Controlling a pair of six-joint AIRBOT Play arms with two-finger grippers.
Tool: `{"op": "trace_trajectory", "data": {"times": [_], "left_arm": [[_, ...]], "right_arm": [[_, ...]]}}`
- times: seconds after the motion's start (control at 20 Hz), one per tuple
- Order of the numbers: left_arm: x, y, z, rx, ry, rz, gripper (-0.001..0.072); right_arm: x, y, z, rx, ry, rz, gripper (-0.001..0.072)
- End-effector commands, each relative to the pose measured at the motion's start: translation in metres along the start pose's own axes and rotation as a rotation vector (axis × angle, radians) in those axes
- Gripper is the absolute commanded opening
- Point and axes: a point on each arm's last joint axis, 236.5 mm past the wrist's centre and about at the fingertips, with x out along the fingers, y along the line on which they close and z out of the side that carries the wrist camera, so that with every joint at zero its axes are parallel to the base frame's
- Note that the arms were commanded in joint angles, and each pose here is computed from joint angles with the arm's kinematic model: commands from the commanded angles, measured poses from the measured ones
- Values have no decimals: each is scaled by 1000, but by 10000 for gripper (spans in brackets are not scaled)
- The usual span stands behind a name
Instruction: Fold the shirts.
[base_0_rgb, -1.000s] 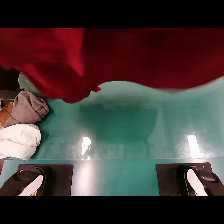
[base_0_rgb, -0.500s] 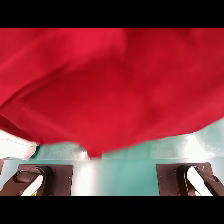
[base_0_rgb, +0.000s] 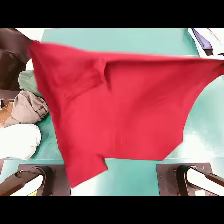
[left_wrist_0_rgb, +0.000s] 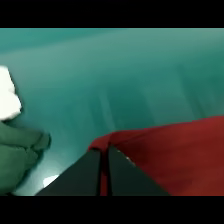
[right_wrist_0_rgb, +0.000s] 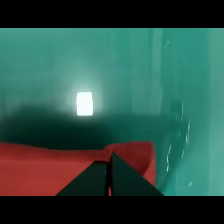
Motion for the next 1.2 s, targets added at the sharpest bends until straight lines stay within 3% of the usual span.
{"op": "trace_trajectory", "data": {"times": [0.0,0.25,0.6,0.85,1.15], "left_arm": [[86,20,-42,-24,146,14,25],[141,48,-52,4,163,89,25],[170,84,-76,95,238,204,25],[169,84,-122,81,412,192,25],[174,82,-195,66,595,173,26]], "right_arm": [[85,0,-6,-67,110,-69,11],[152,10,17,-155,32,-115,11],[184,-5,37,-97,-19,-125,10],[195,-17,-7,-167,133,-217,9],[224,-18,-65,-183,235,-207,13]]}}
